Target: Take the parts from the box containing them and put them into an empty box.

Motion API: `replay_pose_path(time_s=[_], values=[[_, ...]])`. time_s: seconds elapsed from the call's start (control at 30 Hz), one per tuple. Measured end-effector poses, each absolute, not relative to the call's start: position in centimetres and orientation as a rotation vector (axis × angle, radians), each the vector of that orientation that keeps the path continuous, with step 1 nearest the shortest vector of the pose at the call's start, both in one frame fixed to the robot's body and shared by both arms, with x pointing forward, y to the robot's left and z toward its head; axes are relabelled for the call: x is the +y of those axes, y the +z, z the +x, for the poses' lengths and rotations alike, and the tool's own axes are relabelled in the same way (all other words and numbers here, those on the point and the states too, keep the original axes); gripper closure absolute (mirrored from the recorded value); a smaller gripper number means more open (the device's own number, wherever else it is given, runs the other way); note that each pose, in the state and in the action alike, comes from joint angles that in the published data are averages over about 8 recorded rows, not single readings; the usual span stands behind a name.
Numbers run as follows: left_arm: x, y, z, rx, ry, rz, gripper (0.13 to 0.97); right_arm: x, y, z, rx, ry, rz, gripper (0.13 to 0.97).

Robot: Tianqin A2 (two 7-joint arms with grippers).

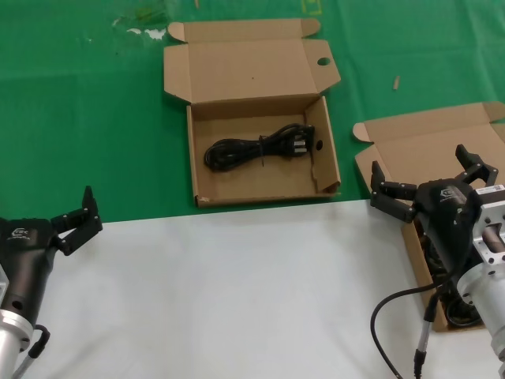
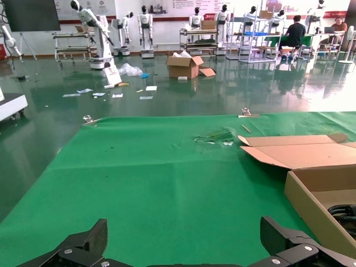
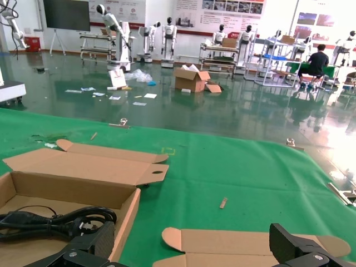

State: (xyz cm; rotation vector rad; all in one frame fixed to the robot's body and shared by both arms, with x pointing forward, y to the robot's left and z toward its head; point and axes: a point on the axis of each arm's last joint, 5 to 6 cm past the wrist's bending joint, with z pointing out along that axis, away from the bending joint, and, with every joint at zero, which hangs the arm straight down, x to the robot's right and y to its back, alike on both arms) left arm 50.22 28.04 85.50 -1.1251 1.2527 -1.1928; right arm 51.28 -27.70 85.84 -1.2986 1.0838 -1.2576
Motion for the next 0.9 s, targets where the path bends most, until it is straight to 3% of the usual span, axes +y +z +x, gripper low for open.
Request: replay_pose_path(time_s=[0.9], values=[[28.04,85.50,50.22,1.253,-1.193,-1.125,0.132,-27.70,85.84,51.28,1.084,-1.258,-1.299,0.130]])
